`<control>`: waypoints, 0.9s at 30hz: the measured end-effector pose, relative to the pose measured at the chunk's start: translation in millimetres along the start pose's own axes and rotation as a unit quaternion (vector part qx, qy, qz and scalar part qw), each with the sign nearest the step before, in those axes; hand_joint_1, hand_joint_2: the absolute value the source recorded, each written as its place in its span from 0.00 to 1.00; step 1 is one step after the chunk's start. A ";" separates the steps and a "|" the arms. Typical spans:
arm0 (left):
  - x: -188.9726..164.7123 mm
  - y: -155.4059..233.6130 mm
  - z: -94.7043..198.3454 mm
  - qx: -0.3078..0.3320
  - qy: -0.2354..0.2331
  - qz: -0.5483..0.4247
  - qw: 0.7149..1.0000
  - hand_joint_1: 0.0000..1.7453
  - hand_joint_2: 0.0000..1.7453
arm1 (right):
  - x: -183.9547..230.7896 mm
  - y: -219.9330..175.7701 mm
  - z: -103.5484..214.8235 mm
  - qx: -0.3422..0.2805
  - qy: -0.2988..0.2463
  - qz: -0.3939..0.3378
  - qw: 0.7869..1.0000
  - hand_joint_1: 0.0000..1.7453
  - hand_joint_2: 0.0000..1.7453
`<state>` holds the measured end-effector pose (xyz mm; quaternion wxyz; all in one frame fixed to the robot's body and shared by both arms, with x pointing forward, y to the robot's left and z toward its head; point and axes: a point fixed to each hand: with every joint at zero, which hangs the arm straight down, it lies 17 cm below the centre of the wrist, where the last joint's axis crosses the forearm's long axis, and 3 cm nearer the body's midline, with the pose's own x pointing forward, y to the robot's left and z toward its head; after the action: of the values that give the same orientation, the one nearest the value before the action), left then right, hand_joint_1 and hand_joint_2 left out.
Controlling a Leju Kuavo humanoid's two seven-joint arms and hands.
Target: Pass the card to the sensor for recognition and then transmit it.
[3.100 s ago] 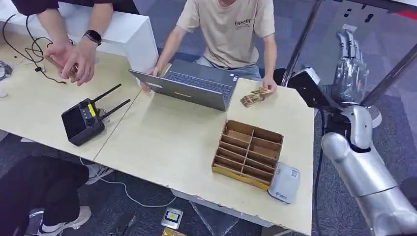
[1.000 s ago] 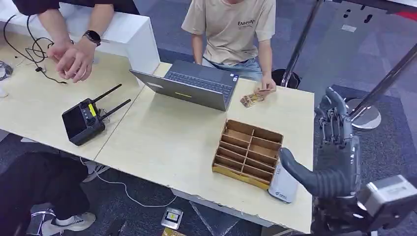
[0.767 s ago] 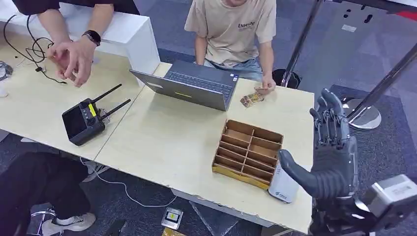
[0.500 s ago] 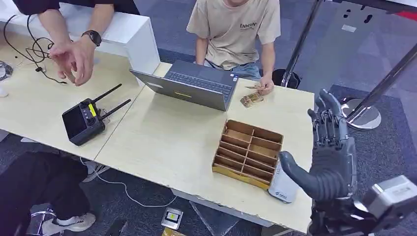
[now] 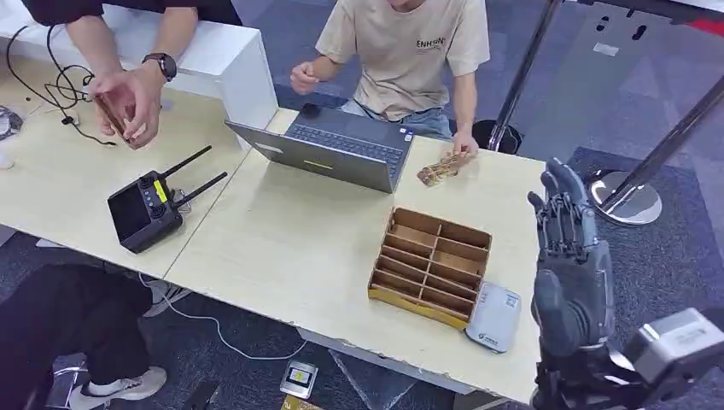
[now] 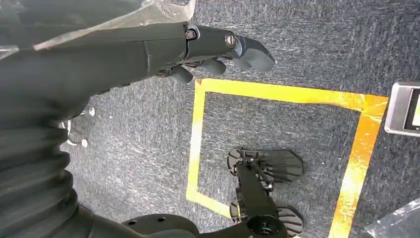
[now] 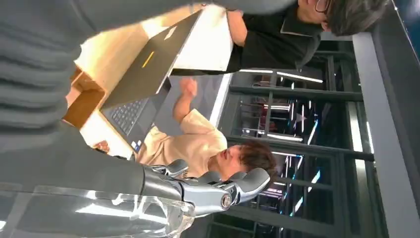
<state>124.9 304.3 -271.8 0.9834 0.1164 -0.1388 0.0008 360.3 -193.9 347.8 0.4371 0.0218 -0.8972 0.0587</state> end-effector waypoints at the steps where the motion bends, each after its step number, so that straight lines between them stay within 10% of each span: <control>1: 0.0 0.0 0.0 0.000 0.000 0.000 1.000 0.00 1.00 | 0.0 0.6 0.2 0.001 0.000 -0.001 1.000 0.00 0.00; 7: 0.1 -0.2 0.0 -0.001 0.000 -0.001 1.000 0.00 1.00 | -0.2 1.6 1.2 0.002 0.000 -0.003 1.000 0.00 0.00; 8: 0.1 -0.6 0.1 -0.002 0.000 -0.001 1.000 0.00 1.00 | -0.5 1.6 1.5 0.002 0.001 -0.005 1.000 0.00 1.00; 26: 0.8 -0.9 0.1 -0.002 -0.003 -0.006 1.000 0.00 1.00 | -1.4 2.6 2.5 0.005 0.004 -0.010 1.000 0.00 1.00; 27: 0.8 -0.9 0.1 -0.002 -0.003 -0.006 1.000 0.00 1.00 | -1.6 2.7 2.6 0.005 0.004 -0.010 1.000 0.00 0.00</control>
<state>125.7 303.3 -271.6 0.9833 0.1150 -0.1410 -0.0060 359.1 -191.5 344.8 0.4413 0.0330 -0.8948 0.0587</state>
